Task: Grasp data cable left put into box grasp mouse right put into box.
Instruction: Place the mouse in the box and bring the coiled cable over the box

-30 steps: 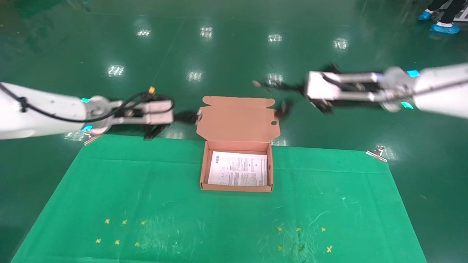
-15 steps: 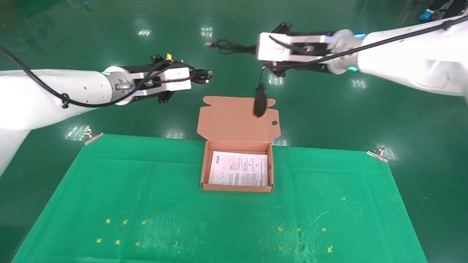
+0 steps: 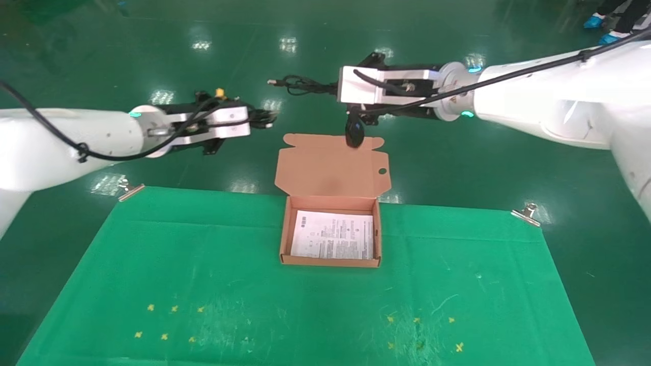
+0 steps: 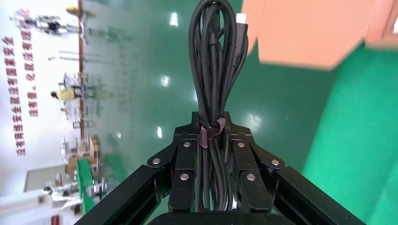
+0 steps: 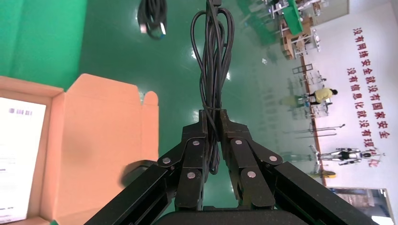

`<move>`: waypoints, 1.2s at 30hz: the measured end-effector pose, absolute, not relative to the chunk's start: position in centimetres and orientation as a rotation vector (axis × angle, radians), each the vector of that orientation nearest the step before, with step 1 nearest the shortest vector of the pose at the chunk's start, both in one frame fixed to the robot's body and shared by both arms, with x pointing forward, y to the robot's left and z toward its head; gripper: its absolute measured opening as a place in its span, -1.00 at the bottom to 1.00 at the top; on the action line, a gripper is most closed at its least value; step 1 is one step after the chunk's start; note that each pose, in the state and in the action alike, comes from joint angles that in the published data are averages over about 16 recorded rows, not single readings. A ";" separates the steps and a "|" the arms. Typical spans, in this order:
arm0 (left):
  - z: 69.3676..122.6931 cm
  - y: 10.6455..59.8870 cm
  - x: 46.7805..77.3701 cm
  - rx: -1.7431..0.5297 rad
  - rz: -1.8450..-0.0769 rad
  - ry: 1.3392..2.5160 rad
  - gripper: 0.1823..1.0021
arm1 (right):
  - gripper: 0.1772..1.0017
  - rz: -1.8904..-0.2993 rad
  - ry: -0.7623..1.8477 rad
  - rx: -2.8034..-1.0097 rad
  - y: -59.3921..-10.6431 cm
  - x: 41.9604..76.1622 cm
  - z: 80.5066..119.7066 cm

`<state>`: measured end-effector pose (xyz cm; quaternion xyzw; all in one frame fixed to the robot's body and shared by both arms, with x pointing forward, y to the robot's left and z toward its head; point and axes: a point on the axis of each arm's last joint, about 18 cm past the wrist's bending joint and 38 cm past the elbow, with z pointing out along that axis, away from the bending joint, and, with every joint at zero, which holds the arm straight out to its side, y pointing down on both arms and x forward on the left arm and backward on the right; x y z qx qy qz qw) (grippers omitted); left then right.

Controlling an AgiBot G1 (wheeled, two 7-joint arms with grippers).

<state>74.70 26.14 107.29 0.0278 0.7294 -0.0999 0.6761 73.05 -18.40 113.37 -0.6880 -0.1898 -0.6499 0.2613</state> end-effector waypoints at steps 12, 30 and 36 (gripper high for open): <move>105.1 31.6 75.1 -0.073 -0.098 1.713 -0.79 | -0.89 -1.631 -0.499 -1.919 -16.6 74.0 108.4; 104.7 33.6 74.9 -0.165 -0.013 1.727 -0.79 | -0.89 -1.398 -0.353 -1.986 -13.6 74.7 100.3; 104.7 33.6 74.8 -0.167 -0.012 1.726 -0.79 | -0.89 -1.323 -0.186 -2.016 -14.5 75.5 97.3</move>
